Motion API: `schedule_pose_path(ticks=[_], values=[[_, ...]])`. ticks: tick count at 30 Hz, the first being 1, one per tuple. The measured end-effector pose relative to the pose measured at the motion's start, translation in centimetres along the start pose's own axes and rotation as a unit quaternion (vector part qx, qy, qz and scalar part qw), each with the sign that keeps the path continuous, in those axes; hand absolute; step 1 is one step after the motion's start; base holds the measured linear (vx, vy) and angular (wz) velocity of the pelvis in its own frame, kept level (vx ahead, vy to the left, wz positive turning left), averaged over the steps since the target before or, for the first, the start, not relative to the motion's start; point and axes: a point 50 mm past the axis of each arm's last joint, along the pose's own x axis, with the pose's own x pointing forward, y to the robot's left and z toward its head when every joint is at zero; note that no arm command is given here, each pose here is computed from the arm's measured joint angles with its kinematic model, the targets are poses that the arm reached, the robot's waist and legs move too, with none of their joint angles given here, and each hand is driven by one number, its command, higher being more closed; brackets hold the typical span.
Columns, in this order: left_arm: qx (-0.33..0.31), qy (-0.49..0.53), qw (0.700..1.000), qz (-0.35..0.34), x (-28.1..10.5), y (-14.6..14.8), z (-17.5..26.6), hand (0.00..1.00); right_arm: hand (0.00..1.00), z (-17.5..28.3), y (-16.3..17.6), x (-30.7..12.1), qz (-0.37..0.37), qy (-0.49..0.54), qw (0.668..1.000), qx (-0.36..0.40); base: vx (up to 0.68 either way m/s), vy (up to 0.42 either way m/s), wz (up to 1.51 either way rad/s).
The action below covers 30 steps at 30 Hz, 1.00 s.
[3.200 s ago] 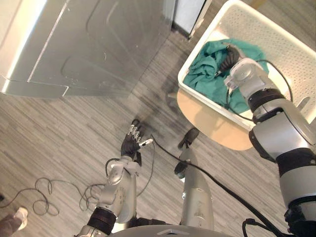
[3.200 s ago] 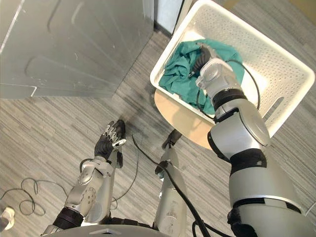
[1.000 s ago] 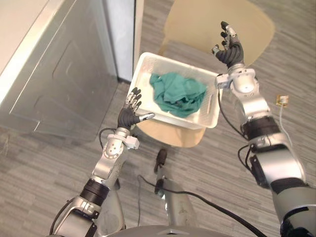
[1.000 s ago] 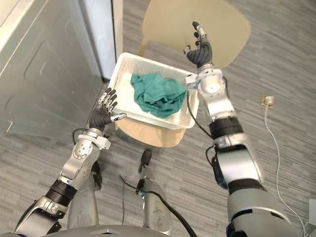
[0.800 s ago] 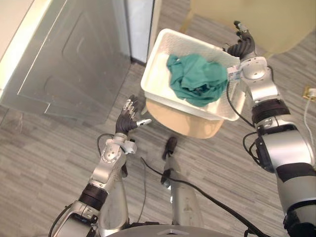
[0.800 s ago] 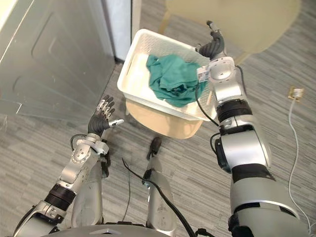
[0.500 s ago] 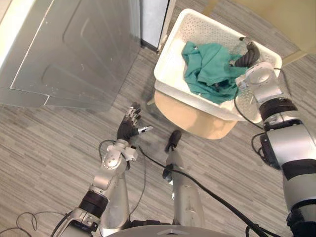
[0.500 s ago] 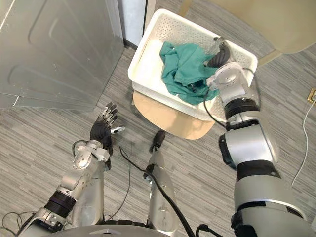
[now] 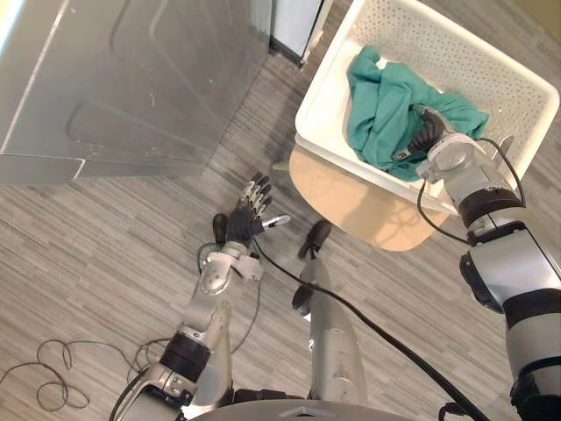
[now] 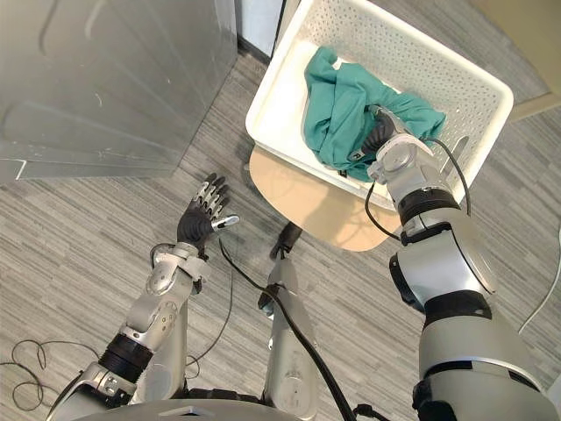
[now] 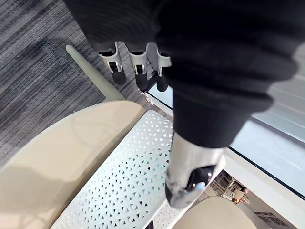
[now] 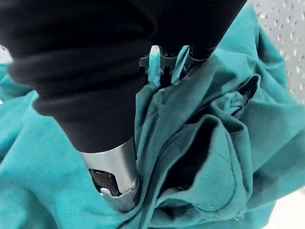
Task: Pick up the laundry basket with both hands and put the clothes into the washing machine.
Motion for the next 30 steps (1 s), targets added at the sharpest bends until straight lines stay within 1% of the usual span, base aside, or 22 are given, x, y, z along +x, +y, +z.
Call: schedule_pose_path(ticks=[8,10,13,16,17,20,24,28,30], values=[[-0.037,-0.012,0.999,-0.008,0.7,-1.2,0.4,0.0,0.0,0.6,0.2,0.1,0.004,-0.008,1.0,-0.019,-0.03,0.004,-0.02],[-0.043,-0.017,0.999,-0.01,0.8,-1.3,0.6,0.0,0.0,0.4,0.2,0.1,0.003,-0.005,0.999,-0.042,-0.06,0.007,0.02],[-0.051,-0.039,0.998,-0.024,0.8,-1.9,1.6,0.0,0.0,0.8,-1.1,0.1,-0.024,-0.01,0.997,-0.072,-0.05,-0.006,0.01],[-0.066,-0.046,0.996,-0.041,0.7,-2.3,1.9,0.0,0.0,1.2,-2.0,0.2,-0.04,-0.015,0.996,-0.081,-0.06,-0.009,-0.02],[-0.07,-0.042,0.996,-0.044,0.6,-2.5,1.8,0.0,1.0,1.3,-2.1,0.2,-0.041,-0.017,0.995,-0.088,-0.06,-0.01,0.02],[-0.08,-0.03,0.995,-0.049,0.1,-2.8,1.0,0.0,1.0,1.3,-2.0,0.2,-0.04,-0.016,0.996,-0.076,-0.05,-0.011,0.02],[-0.094,-0.025,0.994,-0.049,-0.3,-3.1,0.5,0.0,1.0,1.2,-1.8,0.2,-0.036,-0.016,0.999,0.032,-0.05,-0.007,-0.03],[-0.103,-0.023,0.993,-0.049,-0.3,-3.1,0.5,0.0,1.0,0.8,-1.3,0.2,-0.031,-0.007,0.992,0.125,-0.05,-0.006,-0.07],[-0.103,-0.024,0.993,-0.048,-0.3,-3.0,0.5,0.0,1.0,0.5,-0.8,0.2,-0.025,-0.003,0.989,0.146,-0.04,-0.002,-0.02]])
